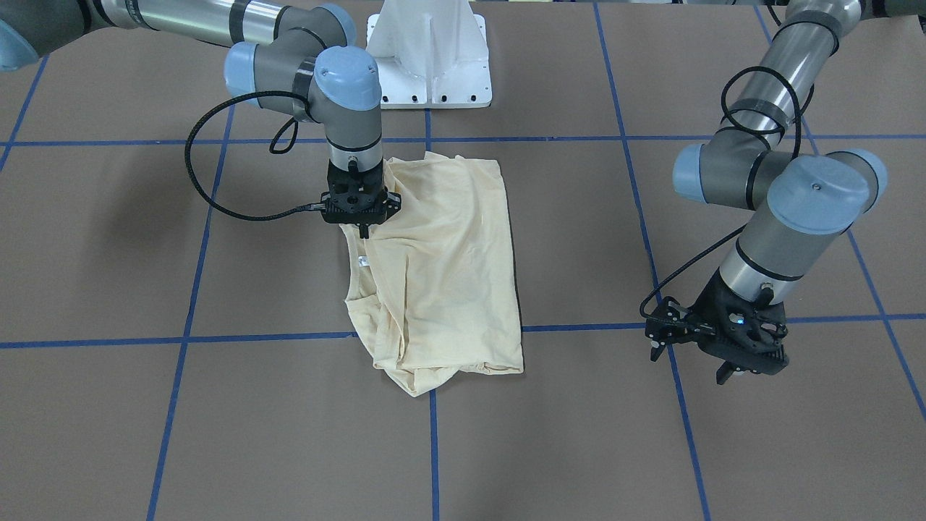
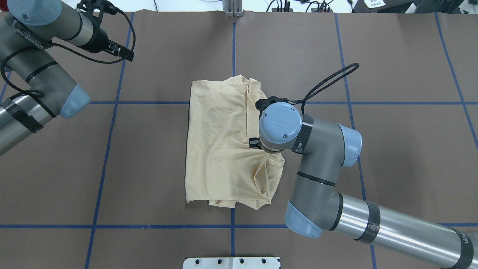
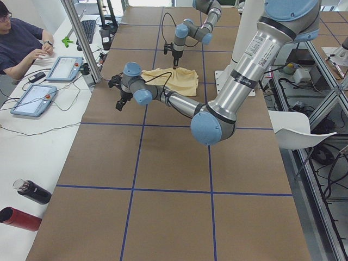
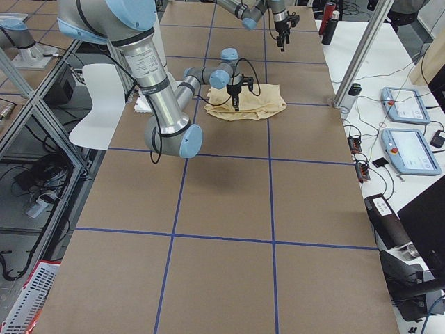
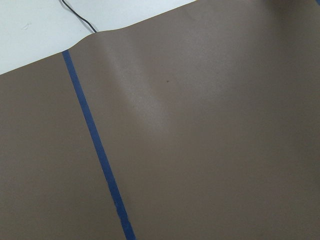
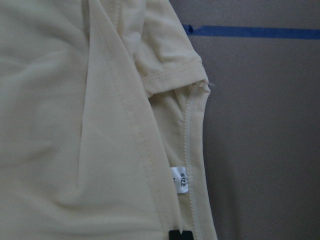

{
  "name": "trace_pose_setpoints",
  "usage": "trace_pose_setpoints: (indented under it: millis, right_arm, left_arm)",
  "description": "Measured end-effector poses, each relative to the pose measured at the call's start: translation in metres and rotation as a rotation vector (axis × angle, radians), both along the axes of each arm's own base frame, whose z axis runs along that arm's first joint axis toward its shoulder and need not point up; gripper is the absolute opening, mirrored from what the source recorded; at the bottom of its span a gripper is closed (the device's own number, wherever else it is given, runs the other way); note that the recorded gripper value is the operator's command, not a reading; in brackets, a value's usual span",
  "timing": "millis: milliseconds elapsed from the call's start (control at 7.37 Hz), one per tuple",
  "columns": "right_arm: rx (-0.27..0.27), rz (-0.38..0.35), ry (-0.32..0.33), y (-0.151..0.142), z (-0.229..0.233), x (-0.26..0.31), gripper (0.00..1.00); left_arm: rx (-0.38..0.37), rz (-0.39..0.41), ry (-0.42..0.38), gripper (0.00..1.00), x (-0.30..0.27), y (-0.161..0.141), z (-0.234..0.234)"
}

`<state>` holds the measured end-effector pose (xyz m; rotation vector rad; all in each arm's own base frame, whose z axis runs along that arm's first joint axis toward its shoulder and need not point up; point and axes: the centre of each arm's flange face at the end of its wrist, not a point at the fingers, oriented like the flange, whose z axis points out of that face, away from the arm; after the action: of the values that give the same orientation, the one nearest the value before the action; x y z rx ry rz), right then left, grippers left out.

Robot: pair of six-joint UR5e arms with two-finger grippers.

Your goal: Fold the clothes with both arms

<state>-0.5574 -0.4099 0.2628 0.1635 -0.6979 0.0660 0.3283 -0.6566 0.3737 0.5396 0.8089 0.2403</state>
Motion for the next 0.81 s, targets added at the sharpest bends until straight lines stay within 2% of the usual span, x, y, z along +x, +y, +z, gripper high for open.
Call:
trace_pose_setpoints:
  millis: [136,407,678,814]
  right_arm:
    - [0.005,-0.004,0.009,0.0,0.006,0.002,0.0]
    - [0.01,-0.006,0.013,0.0,0.009,0.005,0.98]
    - [0.015,-0.001,-0.013,0.002,-0.005,0.01,0.99]
    - [-0.003,0.014,-0.028,0.007,-0.015,0.013,0.99]
  left_arm:
    - [0.0,0.0,0.0,1.0,0.0,0.0,0.0]
    - [0.0,0.0,0.0,1.0,0.0,0.0,0.0]
    - [0.0,0.001,0.0,1.0,0.001,0.0,0.0]
    - [0.0,0.001,0.0,1.0,0.001,0.0,0.0]
